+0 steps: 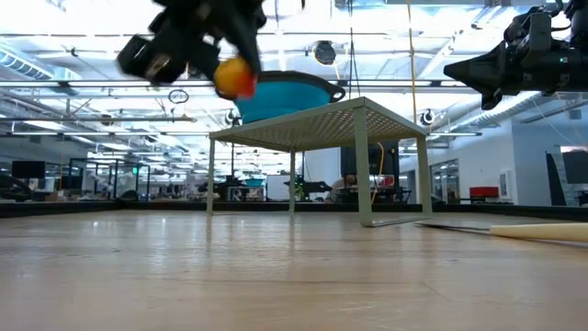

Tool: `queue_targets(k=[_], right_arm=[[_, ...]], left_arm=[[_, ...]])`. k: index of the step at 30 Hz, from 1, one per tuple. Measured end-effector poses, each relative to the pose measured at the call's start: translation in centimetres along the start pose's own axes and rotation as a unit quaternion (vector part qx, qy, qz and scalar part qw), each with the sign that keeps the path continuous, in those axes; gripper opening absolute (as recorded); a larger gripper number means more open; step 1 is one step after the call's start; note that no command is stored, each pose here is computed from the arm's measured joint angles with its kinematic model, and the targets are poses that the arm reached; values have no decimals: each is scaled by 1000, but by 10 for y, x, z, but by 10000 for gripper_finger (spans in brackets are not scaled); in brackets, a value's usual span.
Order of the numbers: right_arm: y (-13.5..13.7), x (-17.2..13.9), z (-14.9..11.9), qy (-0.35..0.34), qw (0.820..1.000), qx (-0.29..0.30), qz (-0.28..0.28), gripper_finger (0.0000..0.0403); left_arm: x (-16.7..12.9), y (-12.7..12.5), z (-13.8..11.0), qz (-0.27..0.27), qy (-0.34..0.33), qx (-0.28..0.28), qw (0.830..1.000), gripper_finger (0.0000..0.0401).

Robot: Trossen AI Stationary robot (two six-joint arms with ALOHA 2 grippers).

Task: Pick & Place Fruit
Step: Put the pear into the blue strainer bowl on the shelf

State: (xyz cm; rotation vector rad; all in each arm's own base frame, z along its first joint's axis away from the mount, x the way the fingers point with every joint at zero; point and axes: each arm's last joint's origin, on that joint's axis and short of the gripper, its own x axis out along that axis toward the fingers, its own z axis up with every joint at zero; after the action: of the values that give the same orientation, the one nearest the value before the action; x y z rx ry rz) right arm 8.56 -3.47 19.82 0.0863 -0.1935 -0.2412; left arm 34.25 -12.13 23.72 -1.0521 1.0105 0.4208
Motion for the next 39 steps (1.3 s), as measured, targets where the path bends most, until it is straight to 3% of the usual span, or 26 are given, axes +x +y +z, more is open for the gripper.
queue_targets(k=[11, 19, 34, 39], right_arm=[[0, 0, 0, 2, 1000, -4, 0, 0], [0, 0, 0, 2, 1000, -16, -1, 0], [0, 0, -1, 3, 1000, -16, -2, 0], [0, 0, -1, 4, 1000, -16, -2, 0]], left_arm=[[-73, 1, 38, -73, -119, 41, 989, 106], [-103, 8, 64, -100, -176, 67, 977, 106], [-133, 9, 101, -137, -285, 179, 931, 106], [-139, 2, 106, -151, -328, 244, 900, 106]])
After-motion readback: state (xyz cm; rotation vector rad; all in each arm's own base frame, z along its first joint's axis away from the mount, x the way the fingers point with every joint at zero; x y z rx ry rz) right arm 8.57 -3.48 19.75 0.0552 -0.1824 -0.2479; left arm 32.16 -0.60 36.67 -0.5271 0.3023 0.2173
